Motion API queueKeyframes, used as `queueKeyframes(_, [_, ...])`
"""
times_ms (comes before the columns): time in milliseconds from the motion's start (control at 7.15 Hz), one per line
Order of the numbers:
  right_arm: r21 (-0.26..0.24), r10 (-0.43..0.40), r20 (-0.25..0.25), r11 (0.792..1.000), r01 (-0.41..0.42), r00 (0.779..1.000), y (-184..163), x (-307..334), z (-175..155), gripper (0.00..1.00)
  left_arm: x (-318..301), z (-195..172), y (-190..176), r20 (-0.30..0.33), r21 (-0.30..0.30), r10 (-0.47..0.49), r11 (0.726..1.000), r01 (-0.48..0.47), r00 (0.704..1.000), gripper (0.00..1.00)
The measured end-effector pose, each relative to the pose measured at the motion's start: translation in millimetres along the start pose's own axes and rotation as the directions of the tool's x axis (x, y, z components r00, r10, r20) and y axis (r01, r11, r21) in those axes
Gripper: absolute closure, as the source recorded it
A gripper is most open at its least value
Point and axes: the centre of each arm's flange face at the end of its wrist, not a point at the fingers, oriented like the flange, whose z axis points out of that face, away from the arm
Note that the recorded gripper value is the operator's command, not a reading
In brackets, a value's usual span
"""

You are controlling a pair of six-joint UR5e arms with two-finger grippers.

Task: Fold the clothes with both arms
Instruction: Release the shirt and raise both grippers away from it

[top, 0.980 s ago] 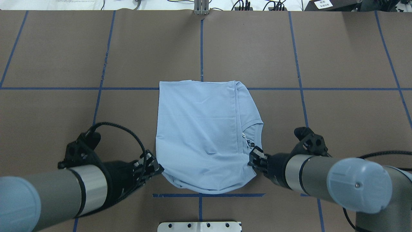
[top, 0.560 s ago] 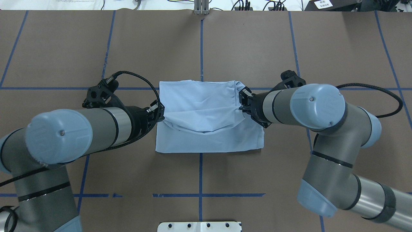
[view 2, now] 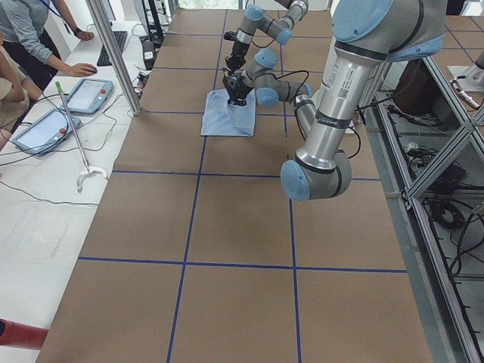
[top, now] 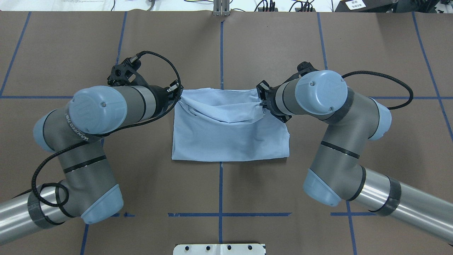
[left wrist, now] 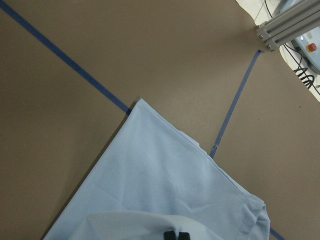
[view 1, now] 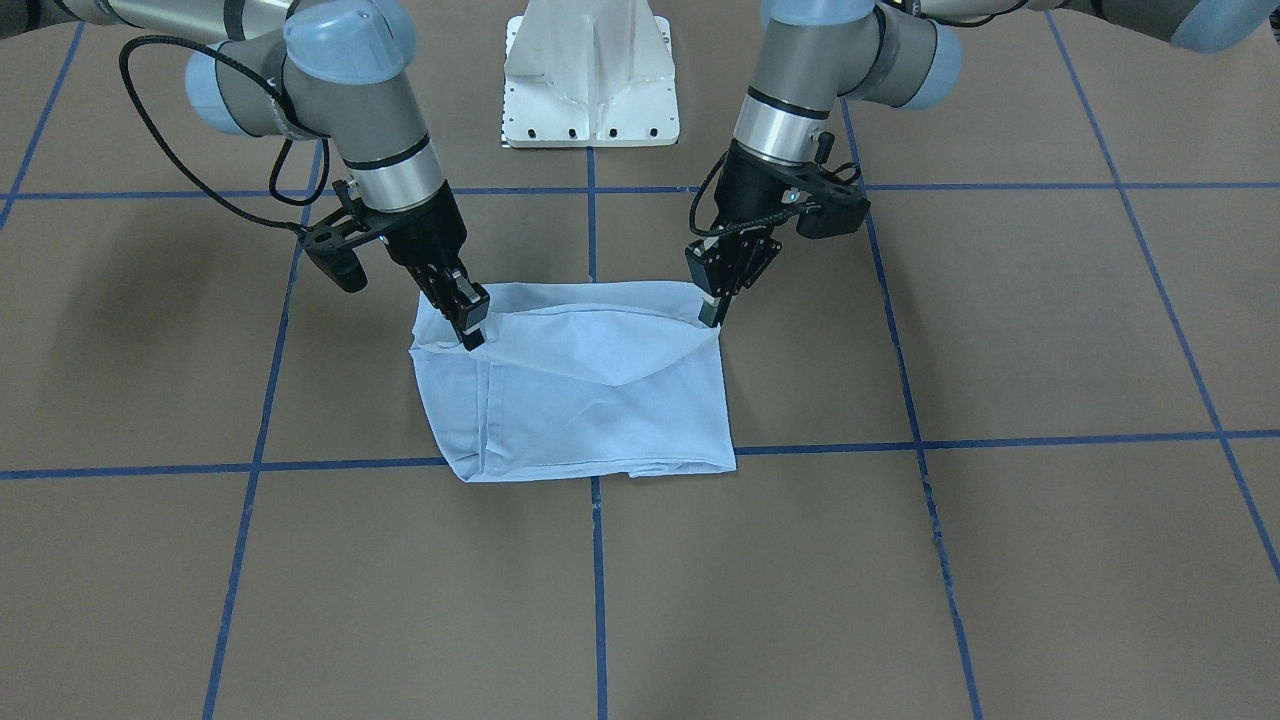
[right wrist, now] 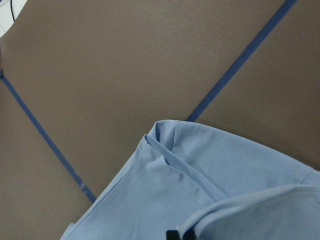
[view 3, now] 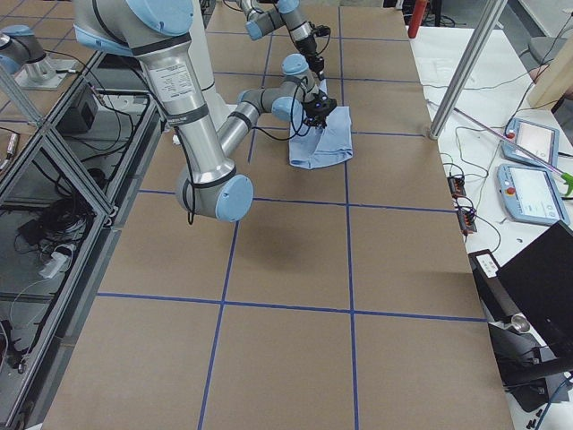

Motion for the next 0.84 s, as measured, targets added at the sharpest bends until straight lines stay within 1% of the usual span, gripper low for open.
queueKeyframes(140, [0.001,-0.006,-0.025,1.000,0.006,1.000,-8.5,-9.0,13.6,1.00,0.1,18.5,-8.0,0.003,0.014,0.012,1.000,-0.013,1.000,1.00])
queueKeyframes(280, [-0.001,-0.016,-0.049,1.000,0.016,0.999,-17.4,-15.2,24.3,0.53,-3.5,38.8,-15.4,0.006,0.025,0.025,0.999,-0.025,1.000,0.62])
queueKeyframes(420, [-0.004,-0.052,-0.075,0.999,0.052,0.996,-26.0,-23.9,37.6,0.01,-7.2,63.0,-28.4,0.015,0.044,0.049,0.998,-0.050,0.999,0.06])
queueKeyframes(560, [-0.012,-0.129,-0.096,0.992,0.128,0.987,-40.2,-38.7,59.4,0.00,-7.9,86.5,-47.2,0.034,0.071,0.098,0.992,-0.100,0.995,0.00])
queueKeyframes(700, [-0.022,-0.235,-0.098,0.972,0.234,0.967,-67.7,-57.0,84.8,0.00,-5.2,102.1,-69.0,0.050,0.098,0.159,0.982,-0.163,0.986,0.00])
queueKeyframes(840, [-0.049,-0.321,-0.091,0.947,0.318,0.943,-106.5,-72.2,95.2,0.00,-2.2,106.8,-85.7,0.056,0.116,0.199,0.972,-0.204,0.978,0.00])
